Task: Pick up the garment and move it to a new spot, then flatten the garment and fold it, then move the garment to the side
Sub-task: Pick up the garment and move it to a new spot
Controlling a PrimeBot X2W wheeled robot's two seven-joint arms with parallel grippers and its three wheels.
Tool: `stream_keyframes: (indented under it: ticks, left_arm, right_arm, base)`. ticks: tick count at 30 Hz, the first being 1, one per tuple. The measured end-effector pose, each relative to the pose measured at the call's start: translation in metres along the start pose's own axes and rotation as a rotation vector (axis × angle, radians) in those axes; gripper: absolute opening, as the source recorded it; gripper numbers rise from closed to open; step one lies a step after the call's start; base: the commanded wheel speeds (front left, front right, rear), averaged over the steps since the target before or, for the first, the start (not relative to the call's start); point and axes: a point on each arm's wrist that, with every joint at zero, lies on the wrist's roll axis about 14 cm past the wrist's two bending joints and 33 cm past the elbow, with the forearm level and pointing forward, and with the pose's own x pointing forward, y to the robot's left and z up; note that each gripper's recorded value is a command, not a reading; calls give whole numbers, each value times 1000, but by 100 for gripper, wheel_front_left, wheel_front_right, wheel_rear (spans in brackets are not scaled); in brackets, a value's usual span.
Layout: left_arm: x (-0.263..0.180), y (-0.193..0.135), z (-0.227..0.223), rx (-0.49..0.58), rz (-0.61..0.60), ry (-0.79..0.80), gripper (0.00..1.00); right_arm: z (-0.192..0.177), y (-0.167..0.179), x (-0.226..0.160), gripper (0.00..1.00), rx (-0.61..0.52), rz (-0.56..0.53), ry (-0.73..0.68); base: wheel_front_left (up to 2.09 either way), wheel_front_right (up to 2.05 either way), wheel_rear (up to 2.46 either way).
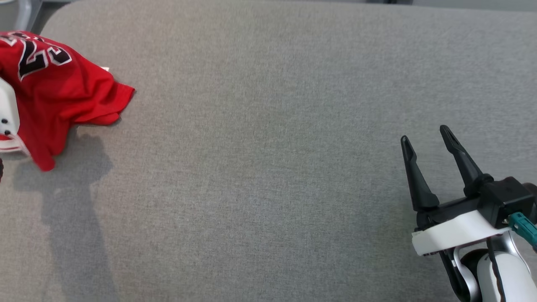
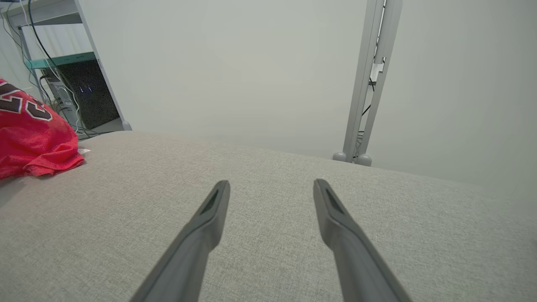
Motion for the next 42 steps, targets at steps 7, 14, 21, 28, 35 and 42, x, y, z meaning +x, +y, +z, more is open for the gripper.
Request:
stream_keyframes:
  ticks: [7,14,21,28,35,42]
  left_arm:
    - [-22,-27,98,74,-100,-226,0]
    - [-67,-105,184,101,-290,-443,0]
    - [-131,-212,235,80,-592,-596,0]
    - [-148,-304,172,-61,-824,-450,0]
    - [-127,-352,78,-156,-827,-225,0]
    - [-99,-344,35,-187,-723,-158,91]
  right_arm:
    - [26,-11,-25,100,7,-52,-67]
    - [47,-25,-55,100,4,-117,-124]
    - [60,-46,-84,100,-2,-200,-158]
    - [51,-63,-100,100,20,-264,-144]
    - [41,-80,-106,100,29,-315,-123]
    - [37,-91,-111,100,28,-351,-118]
  base:
    - [0,0,0]
    - [0,0,0]
    - [0,0,0]
    - [0,0,0]
    - [0,0,0]
    - [0,0,0]
